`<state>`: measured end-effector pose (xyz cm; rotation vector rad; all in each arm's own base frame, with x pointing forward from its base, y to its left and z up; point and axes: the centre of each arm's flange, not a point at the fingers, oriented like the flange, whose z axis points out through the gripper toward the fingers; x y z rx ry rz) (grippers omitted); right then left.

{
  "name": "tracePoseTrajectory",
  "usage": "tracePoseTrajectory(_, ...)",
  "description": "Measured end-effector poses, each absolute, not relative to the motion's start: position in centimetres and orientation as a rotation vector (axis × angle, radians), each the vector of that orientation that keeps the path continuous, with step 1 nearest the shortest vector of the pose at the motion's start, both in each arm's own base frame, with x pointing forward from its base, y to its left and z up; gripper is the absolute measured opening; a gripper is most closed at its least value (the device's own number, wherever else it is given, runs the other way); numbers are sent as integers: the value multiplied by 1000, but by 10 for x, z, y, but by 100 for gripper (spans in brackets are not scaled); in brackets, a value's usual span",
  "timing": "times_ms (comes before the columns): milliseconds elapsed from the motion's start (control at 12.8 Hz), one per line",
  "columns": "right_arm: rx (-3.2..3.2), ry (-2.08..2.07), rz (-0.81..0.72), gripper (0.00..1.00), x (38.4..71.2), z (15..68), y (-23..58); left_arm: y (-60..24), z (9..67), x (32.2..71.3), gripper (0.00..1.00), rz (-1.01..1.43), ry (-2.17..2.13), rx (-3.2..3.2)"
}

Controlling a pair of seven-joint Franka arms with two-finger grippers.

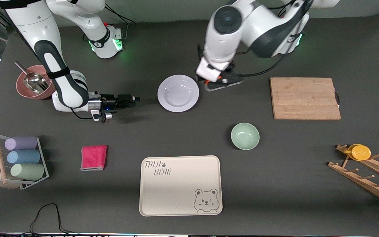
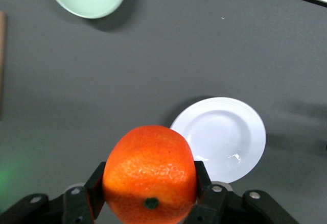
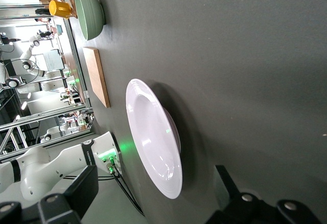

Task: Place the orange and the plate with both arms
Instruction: 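Carry the orange with the left gripper over the white plate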

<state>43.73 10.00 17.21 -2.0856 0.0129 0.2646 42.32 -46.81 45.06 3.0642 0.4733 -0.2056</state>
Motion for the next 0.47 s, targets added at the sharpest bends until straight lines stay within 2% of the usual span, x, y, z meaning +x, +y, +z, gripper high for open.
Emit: tracePoseTrajectory(467,-2090,12,270,100,436,170,102,-553,343,390,70,-222,446,3067)
